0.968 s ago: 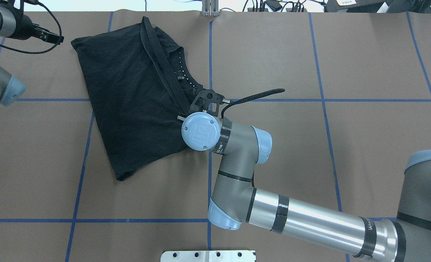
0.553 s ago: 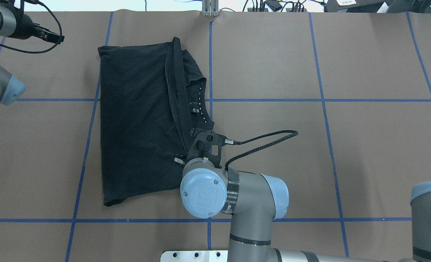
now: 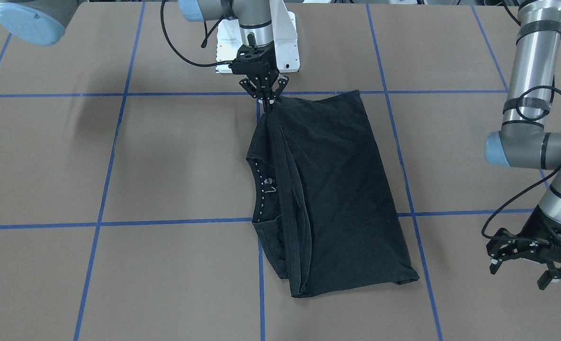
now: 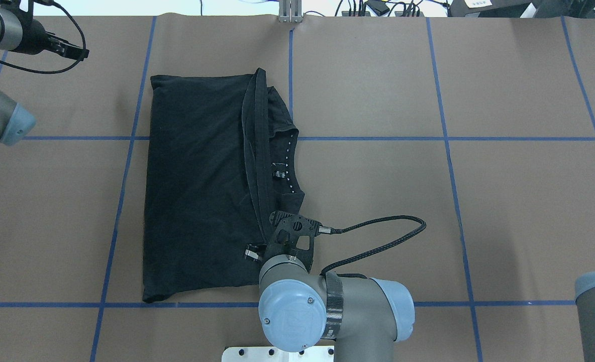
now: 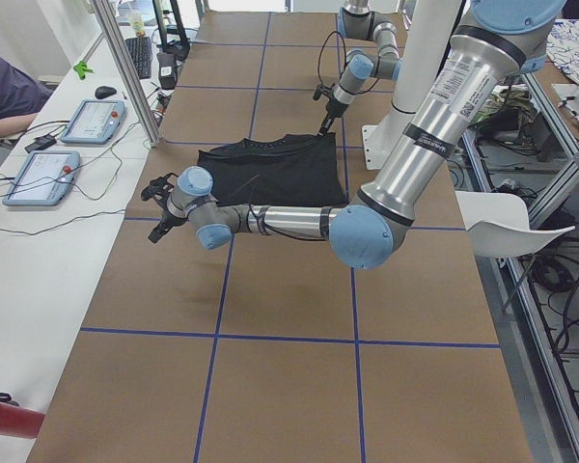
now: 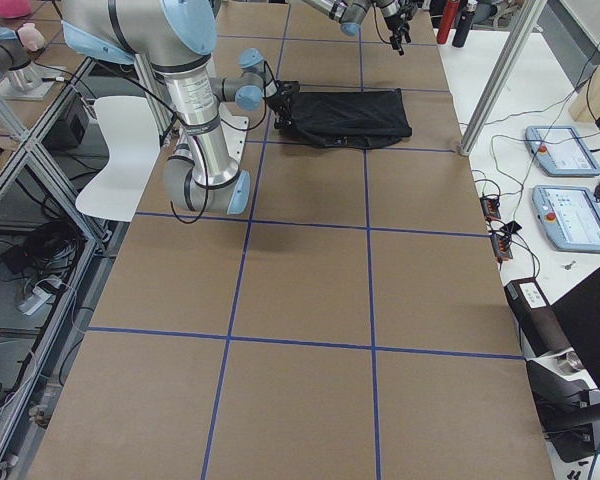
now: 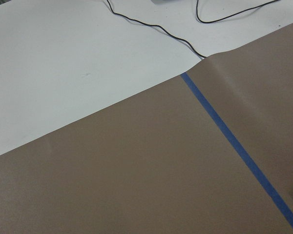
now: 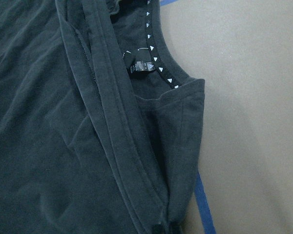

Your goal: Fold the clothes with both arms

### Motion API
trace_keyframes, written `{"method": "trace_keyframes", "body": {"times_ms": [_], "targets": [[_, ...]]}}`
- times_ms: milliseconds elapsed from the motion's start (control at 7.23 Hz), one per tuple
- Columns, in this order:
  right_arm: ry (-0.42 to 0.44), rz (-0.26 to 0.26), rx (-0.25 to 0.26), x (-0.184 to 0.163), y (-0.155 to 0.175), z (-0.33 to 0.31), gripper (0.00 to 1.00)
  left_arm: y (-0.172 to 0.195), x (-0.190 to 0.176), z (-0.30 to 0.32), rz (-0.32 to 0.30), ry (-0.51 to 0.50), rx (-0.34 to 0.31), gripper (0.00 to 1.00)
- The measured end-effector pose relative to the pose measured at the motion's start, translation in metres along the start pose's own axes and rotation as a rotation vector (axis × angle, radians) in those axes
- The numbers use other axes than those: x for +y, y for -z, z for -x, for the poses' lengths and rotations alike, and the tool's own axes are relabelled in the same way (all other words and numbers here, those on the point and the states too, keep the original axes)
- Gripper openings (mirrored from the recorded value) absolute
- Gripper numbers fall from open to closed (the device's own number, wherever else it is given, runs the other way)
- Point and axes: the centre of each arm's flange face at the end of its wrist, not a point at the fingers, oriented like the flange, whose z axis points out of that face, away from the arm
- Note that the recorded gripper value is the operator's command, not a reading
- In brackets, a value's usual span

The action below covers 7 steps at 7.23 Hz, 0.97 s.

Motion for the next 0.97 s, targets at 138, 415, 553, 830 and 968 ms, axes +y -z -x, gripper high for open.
{"method": "trace_keyframes", "body": {"times_ms": [138,415,553,830,968], "targets": [[0.011,-0.002,0.011,-0.006,0.0,0.0,1.0,0.0,0.0,0.0,-0.001,0.0,0.0,1.0],[0.073,0.035,0.064,-0.044,-0.001,0.001,1.0,0.0,-0.001,0.0,-0.001,0.0,0.0,1.0],[0.124,0.065,0.082,-0.072,-0.003,-0.001,1.0,0.0,-0.001,0.0,-0.001,0.0,0.0,1.0],[0.215,0.088,0.103,-0.129,-0.011,-0.003,1.0,0.0,-0.001,0.0,-0.001,0.0,0.0,1.0],[0.228,0.072,0.12,-0.158,-0.021,0.012,1.0,0.0,-0.001,-0.001,-0.002,0.0,0.001,1.0]]}}
